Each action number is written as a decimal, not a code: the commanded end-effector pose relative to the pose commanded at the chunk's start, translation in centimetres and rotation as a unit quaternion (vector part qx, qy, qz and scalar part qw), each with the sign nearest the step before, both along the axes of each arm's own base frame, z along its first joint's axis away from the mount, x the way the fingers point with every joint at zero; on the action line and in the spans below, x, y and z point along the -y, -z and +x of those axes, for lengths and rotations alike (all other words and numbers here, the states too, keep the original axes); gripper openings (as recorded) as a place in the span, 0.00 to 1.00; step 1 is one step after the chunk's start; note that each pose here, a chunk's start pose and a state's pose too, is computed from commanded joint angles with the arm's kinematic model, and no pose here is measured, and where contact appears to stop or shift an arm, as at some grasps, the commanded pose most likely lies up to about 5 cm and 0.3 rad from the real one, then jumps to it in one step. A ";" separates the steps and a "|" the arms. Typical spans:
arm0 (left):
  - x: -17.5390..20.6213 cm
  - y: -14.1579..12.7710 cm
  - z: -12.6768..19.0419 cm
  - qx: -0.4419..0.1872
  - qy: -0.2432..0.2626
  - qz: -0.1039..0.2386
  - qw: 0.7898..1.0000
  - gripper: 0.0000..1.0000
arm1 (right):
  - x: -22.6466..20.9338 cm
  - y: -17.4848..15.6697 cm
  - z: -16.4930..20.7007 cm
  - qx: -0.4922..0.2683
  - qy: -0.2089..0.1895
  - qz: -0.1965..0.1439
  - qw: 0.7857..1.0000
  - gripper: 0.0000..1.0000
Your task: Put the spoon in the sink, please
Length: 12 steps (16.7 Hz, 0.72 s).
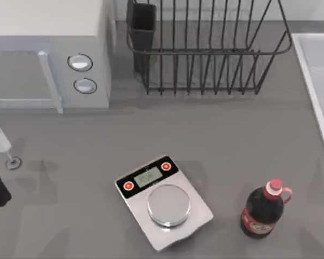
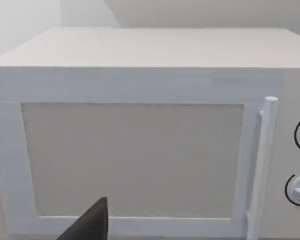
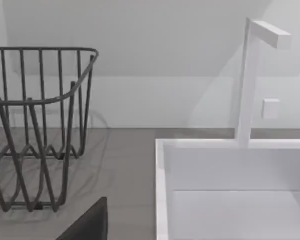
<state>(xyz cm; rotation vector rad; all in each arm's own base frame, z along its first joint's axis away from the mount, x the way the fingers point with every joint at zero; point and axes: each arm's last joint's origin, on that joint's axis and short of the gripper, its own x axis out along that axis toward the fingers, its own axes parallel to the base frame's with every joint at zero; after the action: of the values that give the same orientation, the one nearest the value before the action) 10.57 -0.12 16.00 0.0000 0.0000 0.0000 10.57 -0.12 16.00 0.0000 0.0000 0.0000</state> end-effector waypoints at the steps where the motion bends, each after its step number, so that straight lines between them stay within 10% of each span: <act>1: 0.0 0.0 0.0 0.000 0.000 0.000 1.000 1.00 | 0.0 0.0 0.0 0.000 0.000 0.000 1.000 1.00; 8: 0.0 0.0 0.0 0.000 0.000 0.000 1.000 1.00 | 1.0 -2.1 0.6 -0.132 0.039 -0.037 0.990 1.00; 12: 0.0 0.0 0.0 0.000 0.000 0.000 1.000 1.00 | 2.5 -3.0 2.4 -0.337 0.061 -0.054 0.938 1.00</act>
<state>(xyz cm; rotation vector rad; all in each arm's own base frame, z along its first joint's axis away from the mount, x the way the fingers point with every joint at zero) 10.57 -0.12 16.00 0.0000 0.0000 0.0000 13.01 -2.67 19.00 -0.1105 0.6877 -0.1240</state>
